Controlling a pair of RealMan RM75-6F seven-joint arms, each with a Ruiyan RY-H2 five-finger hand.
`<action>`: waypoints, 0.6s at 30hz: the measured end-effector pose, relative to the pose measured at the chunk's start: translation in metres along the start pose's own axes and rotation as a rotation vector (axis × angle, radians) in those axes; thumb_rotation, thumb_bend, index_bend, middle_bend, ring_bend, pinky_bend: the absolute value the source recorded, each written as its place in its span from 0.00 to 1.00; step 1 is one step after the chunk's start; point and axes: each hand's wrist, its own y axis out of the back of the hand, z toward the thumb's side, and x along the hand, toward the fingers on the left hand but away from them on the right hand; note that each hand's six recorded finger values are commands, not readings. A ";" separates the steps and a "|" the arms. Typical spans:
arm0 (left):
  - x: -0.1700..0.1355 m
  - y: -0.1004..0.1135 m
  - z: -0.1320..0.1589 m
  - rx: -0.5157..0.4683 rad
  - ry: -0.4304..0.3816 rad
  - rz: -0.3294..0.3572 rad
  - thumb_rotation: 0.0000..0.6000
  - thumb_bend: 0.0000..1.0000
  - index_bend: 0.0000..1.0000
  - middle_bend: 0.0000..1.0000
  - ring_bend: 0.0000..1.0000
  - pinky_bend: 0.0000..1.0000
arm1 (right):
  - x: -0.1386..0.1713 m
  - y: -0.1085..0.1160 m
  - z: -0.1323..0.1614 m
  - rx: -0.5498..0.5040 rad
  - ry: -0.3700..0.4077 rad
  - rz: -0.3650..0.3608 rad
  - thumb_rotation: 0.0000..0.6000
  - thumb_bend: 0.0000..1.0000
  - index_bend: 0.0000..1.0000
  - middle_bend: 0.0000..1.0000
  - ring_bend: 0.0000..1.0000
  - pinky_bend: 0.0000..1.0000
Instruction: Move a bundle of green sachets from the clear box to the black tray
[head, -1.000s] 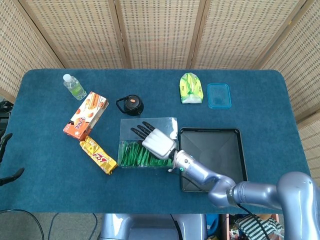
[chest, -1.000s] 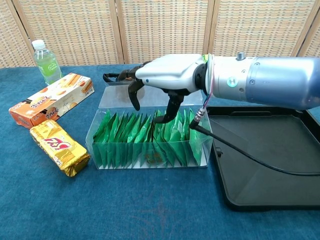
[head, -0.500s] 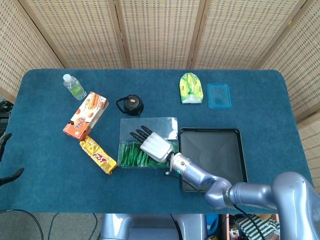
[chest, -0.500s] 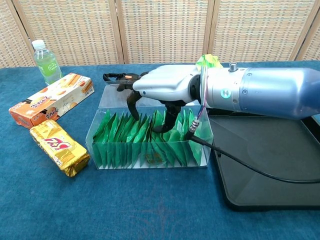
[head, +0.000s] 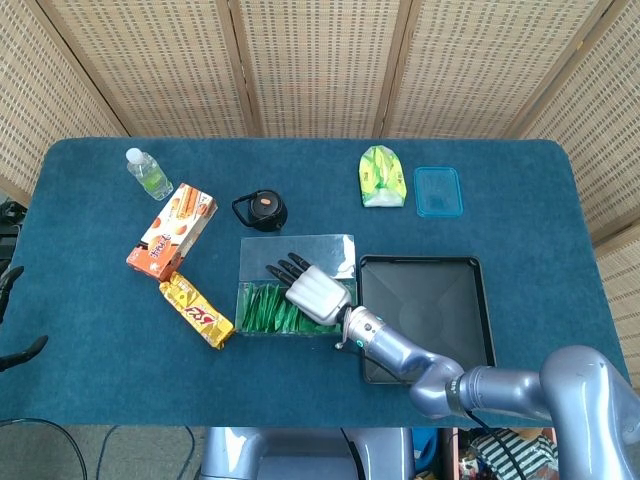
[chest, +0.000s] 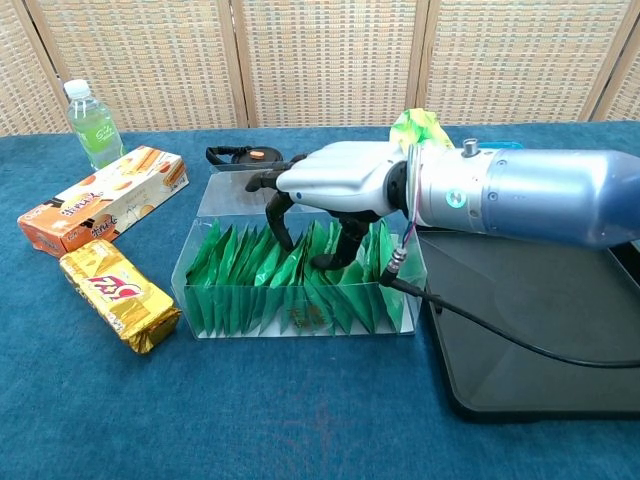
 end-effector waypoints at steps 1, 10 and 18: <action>0.000 0.000 0.000 0.000 0.000 -0.001 1.00 0.23 0.00 0.00 0.00 0.00 | 0.000 0.000 0.000 -0.001 0.000 0.000 1.00 0.52 0.48 0.09 0.00 0.00; 0.001 0.000 0.000 -0.001 0.001 -0.002 1.00 0.23 0.00 0.00 0.00 0.00 | -0.002 -0.006 0.001 -0.013 0.001 -0.009 1.00 0.54 0.54 0.11 0.00 0.00; 0.001 0.000 -0.001 -0.005 0.002 -0.002 1.00 0.23 0.00 0.00 0.00 0.00 | -0.004 -0.007 0.000 -0.019 -0.007 -0.036 1.00 0.54 0.66 0.13 0.00 0.02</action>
